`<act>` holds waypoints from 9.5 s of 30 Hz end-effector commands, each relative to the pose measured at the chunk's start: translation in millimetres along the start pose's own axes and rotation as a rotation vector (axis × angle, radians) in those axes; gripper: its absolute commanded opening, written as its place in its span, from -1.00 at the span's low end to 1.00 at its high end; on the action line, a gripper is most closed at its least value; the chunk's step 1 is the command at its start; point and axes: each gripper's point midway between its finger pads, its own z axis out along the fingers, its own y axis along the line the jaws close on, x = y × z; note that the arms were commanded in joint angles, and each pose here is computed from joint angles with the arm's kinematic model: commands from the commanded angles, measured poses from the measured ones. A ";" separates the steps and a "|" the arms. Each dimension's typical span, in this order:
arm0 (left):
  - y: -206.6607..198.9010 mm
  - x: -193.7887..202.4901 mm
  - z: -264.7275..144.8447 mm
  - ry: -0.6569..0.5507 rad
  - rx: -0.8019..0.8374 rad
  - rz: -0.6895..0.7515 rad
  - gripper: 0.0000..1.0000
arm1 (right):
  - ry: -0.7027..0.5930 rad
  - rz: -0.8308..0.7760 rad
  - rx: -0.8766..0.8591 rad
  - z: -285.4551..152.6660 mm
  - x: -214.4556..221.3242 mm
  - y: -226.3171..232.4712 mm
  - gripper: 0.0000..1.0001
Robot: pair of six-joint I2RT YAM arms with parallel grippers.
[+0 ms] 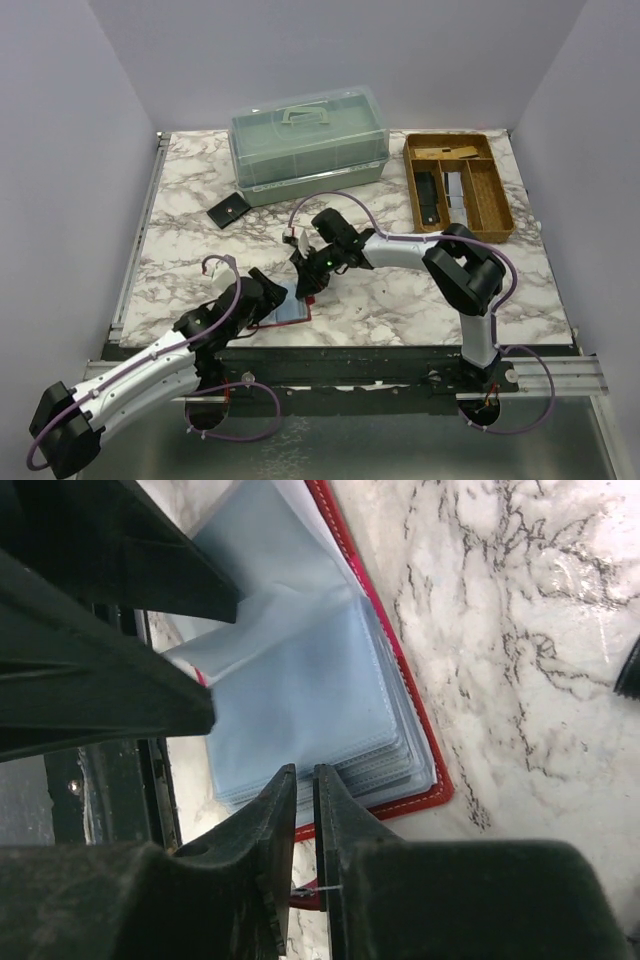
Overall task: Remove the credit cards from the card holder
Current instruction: Open the card holder at the center of the board, then remove the credit card from the card holder.
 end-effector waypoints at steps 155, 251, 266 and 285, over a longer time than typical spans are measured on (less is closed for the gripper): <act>15.2 28.8 3.2 0.136 0.065 -0.145 0.65 | 0.122 0.138 0.065 21.9 24.8 -1.4 -0.36; -9.2 21.0 -4.5 0.124 0.184 -0.239 0.32 | 0.027 0.333 -0.136 24.1 -7.3 39.3 -1.00; -0.8 13.1 -1.6 0.067 0.160 -0.175 0.29 | -0.014 0.289 -0.093 4.3 -16.0 24.3 -1.00; 30.9 -17.5 5.9 -0.074 -0.118 -0.043 0.37 | -0.104 0.253 0.029 -45.7 -25.2 -14.3 -1.00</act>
